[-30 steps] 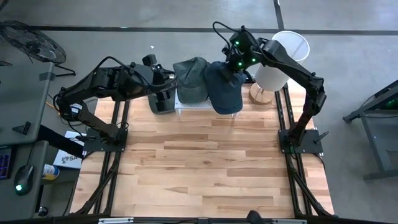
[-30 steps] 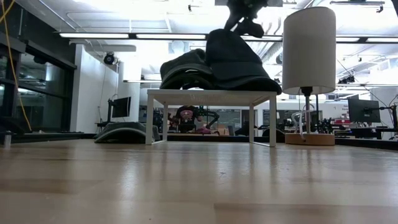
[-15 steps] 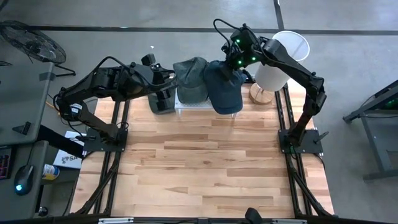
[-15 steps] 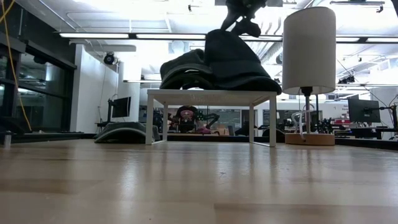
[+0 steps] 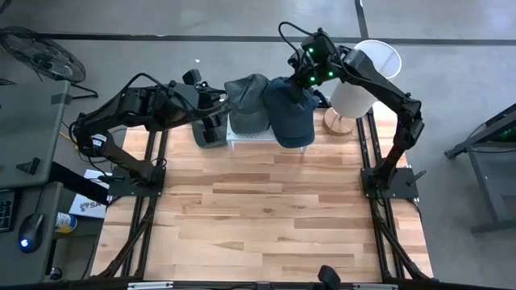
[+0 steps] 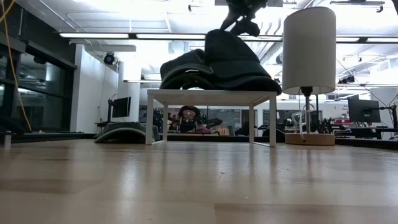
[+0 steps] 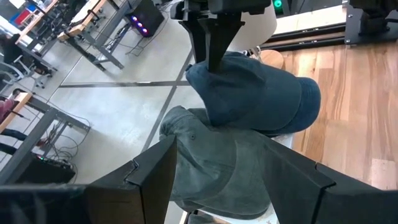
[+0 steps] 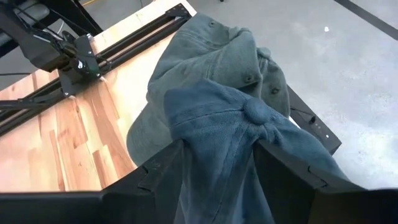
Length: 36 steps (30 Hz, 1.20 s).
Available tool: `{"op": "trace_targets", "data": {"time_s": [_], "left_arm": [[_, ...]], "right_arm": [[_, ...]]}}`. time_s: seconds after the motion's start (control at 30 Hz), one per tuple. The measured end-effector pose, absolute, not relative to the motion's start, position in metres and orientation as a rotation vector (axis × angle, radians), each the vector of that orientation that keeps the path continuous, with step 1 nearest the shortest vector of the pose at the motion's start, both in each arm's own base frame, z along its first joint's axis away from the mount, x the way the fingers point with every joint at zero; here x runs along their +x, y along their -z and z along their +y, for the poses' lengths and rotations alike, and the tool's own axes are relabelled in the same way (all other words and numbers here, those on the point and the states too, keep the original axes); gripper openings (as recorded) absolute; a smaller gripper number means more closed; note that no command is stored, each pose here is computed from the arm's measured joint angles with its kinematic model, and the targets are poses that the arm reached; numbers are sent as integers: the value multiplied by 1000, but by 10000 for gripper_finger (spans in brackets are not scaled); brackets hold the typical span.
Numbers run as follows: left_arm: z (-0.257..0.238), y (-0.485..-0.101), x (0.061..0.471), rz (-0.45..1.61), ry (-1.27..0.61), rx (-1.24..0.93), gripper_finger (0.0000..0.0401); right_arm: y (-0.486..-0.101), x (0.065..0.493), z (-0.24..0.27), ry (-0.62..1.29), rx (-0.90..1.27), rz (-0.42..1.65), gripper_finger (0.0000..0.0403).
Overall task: Pick & Place hat
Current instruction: Stack the dark blue cap on the dark blue cap on the shelf, then stack the dark green cap on the dark green cap on the shelf
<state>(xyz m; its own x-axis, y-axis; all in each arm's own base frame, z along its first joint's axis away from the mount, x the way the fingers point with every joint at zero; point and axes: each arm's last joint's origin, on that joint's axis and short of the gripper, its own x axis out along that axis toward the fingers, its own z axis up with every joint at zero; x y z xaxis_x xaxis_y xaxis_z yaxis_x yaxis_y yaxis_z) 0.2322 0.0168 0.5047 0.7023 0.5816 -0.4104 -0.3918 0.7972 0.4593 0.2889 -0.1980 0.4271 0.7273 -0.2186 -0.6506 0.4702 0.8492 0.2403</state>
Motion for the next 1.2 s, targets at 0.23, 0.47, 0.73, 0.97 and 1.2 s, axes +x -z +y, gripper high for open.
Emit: {"op": "trace_targets", "data": {"time_s": [0.23,0.47,0.73,0.97,1.2], "left_arm": [[17,-505,232,569,-558,343,217],[17,-504,231,573,-584,339,217],[17,-504,231,569,-590,325,217],[17,-504,231,565,-594,317,217],[18,-504,231,562,-621,295,217]], "right_arm": [[-428,284,-204,387,405,650,229],[-428,278,-212,387,418,641,249],[-428,273,-218,405,415,637,250],[-431,270,-226,435,408,594,250],[-447,265,-229,443,369,475,250]]}}
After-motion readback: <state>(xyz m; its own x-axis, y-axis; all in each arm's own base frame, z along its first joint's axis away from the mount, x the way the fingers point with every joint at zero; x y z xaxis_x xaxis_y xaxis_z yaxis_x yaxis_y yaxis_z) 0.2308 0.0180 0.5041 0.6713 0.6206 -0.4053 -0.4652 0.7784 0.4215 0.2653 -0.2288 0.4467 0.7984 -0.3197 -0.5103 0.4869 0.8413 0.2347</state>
